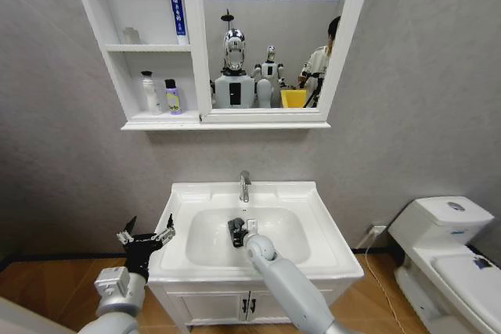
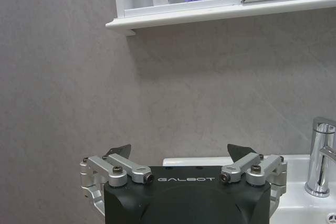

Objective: Move facial cleanser and shampoo from washbasin to cabinet, then wipe washbasin with towel.

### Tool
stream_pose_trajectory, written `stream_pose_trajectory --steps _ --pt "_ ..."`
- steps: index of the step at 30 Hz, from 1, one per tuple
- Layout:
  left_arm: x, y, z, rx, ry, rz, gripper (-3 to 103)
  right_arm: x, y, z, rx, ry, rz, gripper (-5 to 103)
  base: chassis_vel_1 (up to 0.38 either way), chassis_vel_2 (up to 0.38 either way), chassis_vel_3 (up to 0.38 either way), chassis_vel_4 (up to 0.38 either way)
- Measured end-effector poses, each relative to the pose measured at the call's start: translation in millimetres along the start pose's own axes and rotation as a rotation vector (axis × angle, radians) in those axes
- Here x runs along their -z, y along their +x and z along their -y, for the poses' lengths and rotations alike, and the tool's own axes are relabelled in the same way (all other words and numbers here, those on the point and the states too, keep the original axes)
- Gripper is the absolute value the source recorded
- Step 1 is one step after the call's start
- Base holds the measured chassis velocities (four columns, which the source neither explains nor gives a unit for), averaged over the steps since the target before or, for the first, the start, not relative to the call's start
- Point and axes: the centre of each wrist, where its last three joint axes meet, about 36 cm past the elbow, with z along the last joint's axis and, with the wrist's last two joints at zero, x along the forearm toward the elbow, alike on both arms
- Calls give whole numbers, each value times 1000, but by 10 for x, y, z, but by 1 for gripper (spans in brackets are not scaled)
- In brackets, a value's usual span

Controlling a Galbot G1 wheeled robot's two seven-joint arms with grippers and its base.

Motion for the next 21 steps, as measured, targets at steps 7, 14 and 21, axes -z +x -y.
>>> stream_pose_trajectory --steps 7,14,21 --pt "0 0 0 0 0 0 100 -68 87 200 -29 -6 -44 3 0 0 0 0" --pt "0 0 0 0 0 0 100 -2 185 349 -76 -29 -66 3 0 0 0 0" --pt "0 0 0 0 0 0 100 -10 258 500 -115 -33 -71 3 0 0 0 0"
